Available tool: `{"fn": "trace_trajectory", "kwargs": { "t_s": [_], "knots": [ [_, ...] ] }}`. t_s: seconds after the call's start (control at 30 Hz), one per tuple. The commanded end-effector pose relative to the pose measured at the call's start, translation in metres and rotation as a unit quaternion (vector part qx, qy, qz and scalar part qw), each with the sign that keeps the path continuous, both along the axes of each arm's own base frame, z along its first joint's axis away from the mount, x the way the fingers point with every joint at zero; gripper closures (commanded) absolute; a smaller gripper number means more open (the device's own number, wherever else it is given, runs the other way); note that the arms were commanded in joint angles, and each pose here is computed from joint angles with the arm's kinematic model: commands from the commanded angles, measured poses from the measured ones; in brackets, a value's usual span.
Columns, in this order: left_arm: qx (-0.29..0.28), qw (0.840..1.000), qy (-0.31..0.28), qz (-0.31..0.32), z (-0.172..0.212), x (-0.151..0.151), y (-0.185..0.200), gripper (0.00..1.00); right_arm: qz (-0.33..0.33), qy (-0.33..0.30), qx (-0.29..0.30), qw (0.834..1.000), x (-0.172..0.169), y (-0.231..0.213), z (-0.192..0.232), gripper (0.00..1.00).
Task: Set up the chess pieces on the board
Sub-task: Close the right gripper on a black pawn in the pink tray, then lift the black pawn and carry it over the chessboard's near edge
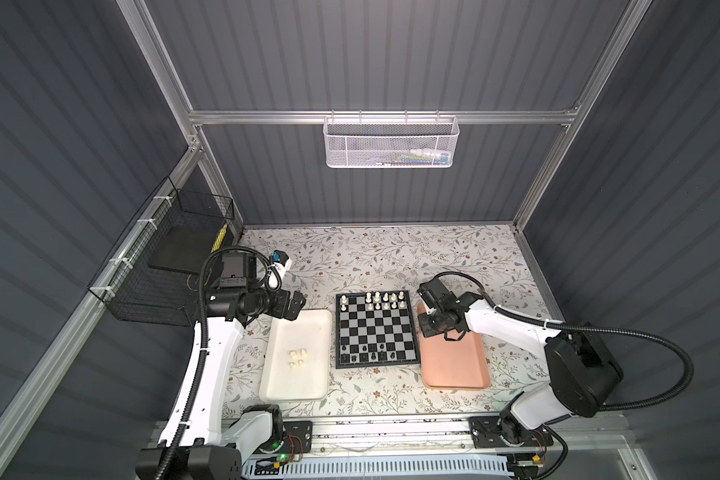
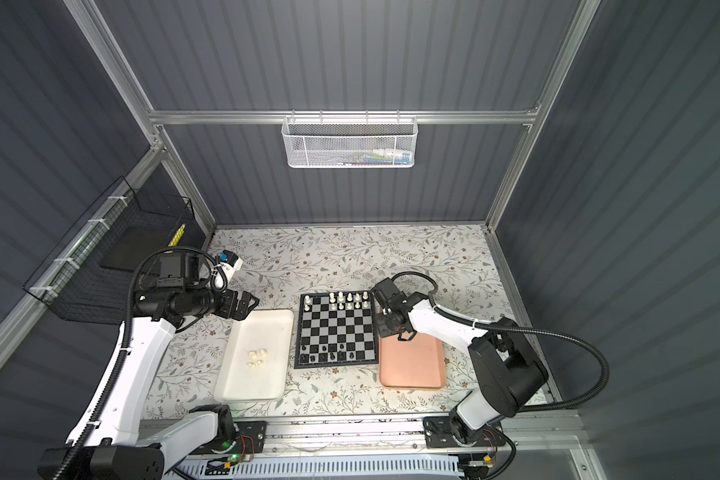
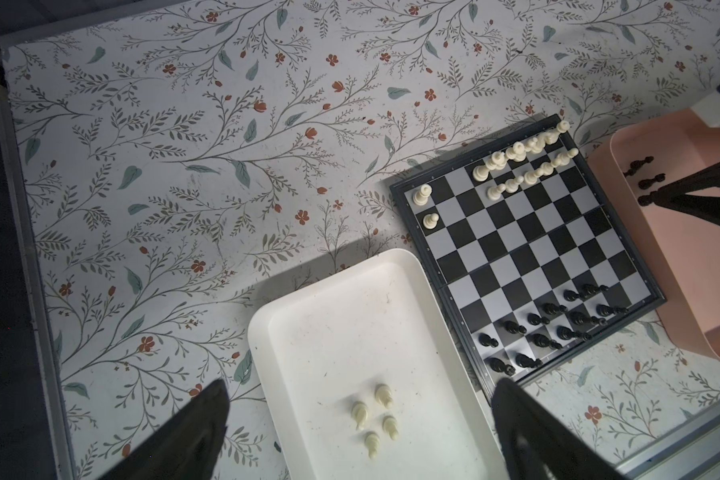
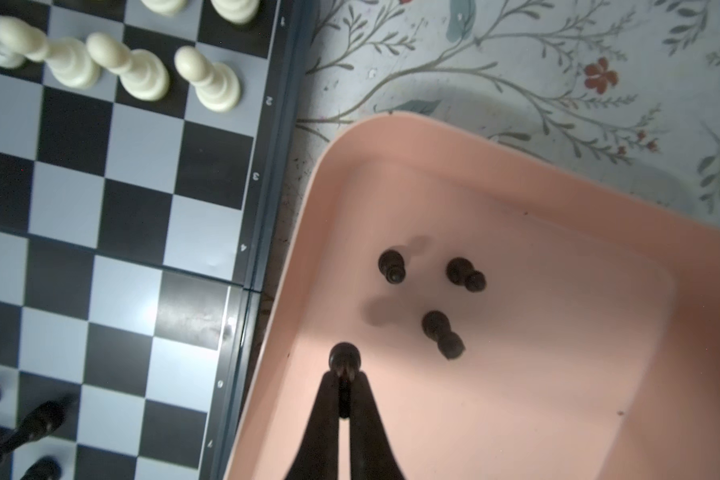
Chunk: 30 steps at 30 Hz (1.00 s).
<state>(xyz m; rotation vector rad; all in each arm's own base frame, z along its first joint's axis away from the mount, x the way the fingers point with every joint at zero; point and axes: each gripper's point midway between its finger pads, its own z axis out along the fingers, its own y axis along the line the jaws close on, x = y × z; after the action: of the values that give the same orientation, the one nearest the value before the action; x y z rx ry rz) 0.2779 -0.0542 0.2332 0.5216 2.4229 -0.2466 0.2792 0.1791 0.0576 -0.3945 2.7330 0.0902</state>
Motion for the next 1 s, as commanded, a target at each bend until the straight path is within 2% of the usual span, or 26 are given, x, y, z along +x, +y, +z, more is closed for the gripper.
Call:
{"fn": "trace_trajectory", "kwargs": {
  "t_s": [0.0, 0.47, 0.97],
  "knots": [
    [0.013, 1.000, 0.000, -0.015, 0.003, -0.005, -0.001, 0.01, -0.004, 0.024, -0.004, 1.000, -0.018, -0.007, -0.002, 0.95],
    [0.011, 1.000, -0.005, -0.017, 0.006, -0.003, -0.002, 0.01, -0.003, 0.013, 0.028, 1.000, -0.048, -0.017, 0.036, 0.95],
    [-0.004, 1.000, -0.009, -0.010, 0.014, -0.002, -0.004, 0.01, 0.052, 0.007, 0.052, 0.997, -0.078, 0.027, 0.058, 0.95]
  ]
}}
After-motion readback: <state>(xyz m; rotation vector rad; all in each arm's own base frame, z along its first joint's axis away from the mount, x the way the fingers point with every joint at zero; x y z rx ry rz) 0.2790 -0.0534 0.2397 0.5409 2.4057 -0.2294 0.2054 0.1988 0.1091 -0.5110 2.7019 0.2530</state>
